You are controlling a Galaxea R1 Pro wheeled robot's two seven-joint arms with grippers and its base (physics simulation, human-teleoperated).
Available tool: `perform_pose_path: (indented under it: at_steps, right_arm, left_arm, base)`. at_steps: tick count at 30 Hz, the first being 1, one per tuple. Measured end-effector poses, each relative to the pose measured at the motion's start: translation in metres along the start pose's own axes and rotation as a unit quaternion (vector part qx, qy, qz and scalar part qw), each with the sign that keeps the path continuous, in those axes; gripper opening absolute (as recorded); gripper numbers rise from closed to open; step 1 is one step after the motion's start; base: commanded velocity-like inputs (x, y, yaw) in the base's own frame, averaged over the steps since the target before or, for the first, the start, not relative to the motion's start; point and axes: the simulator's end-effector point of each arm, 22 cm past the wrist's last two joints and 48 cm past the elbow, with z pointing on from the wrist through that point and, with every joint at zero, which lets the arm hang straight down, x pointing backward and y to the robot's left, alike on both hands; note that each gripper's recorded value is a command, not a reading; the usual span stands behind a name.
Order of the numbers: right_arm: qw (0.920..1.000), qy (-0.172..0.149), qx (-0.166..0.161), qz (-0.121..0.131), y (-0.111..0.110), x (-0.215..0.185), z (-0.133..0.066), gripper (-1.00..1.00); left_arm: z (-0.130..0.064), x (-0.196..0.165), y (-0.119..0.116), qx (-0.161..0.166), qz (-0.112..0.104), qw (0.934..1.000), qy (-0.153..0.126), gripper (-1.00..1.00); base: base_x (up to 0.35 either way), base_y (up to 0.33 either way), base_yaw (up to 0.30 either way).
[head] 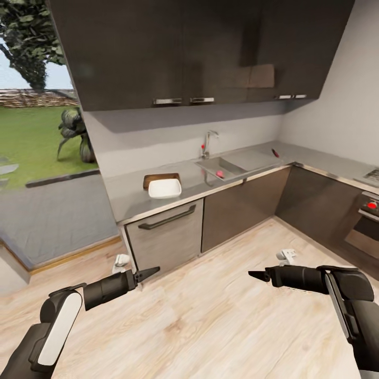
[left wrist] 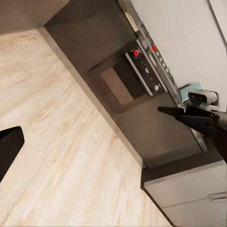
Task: In the kitchen, take the Vidalia onion out of the sink, dice it on the chopping board with the paring knife, put the diced onion into the bowl on the countertop, then place both the paring knife and the chopping board into the sink.
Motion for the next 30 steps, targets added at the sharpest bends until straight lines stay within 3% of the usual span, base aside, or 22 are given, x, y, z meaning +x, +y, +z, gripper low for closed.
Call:
perform_pose_path:
  at_steps: [8,30]
  right_arm:
    - [0.9999,0.002,0.017,0.002,-0.008,0.002,0.002,1.0]
    - [0.9998,0.007,0.017,0.006,-0.011,0.006,0.006,1.0]
  left_arm:
    - [0.001,0.002,0.003,-0.002,-0.002,1.0,0.002,1.0]
    - [0.003,0.004,0.006,-0.002,-0.008,1.0,0.003,1.0]
  base:
    - [0.226,-0.283,0.256]
    - [0.226,-0.283,0.263]
